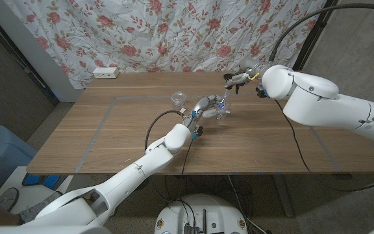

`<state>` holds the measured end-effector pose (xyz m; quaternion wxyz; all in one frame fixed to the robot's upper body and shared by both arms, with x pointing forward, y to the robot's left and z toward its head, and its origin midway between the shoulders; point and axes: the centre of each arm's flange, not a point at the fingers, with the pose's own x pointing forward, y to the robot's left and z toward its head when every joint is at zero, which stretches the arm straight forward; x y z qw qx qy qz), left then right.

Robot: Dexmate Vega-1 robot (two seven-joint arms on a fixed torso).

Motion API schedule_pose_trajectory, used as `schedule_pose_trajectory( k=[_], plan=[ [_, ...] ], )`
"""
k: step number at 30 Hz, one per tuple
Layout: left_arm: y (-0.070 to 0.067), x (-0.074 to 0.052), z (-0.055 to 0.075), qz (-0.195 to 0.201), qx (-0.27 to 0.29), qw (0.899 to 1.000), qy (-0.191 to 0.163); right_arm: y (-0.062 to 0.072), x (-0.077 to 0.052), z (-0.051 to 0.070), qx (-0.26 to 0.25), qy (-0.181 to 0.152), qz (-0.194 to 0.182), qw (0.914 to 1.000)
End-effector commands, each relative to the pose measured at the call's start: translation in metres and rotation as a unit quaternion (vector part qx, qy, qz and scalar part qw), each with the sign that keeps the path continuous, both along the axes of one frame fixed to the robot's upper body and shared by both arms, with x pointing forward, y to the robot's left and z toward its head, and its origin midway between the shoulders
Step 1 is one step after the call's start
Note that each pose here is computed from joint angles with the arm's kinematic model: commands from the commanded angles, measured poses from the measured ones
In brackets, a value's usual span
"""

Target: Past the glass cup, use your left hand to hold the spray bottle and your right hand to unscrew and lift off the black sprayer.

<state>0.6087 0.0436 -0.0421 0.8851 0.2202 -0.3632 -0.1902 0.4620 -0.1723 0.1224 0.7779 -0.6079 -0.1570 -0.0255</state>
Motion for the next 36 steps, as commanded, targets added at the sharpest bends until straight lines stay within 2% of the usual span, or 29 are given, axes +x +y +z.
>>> schedule_pose_trajectory(
  k=[1, 16, 24, 36],
  plan=[
    [0.003, -0.001, 0.0, 0.002, 0.001, 1.0, -0.002, -0.005, -0.007, 0.006, 0.003, -0.003, 0.005, 1.0],
    [0.011, -0.002, -0.002, 0.009, -0.001, 1.0, -0.001, -0.015, -0.016, 0.014, 0.017, -0.007, 0.008, 0.9998],
    [0.015, -0.001, -0.001, 0.013, -0.002, 1.0, -0.003, -0.02, -0.018, 0.016, 0.033, -0.007, 0.021, 0.9992],
    [0.016, -0.001, -0.005, 0.015, -0.001, 1.0, 0.004, -0.029, -0.023, 0.022, 0.062, -0.019, 0.033, 0.9974]
  ],
)
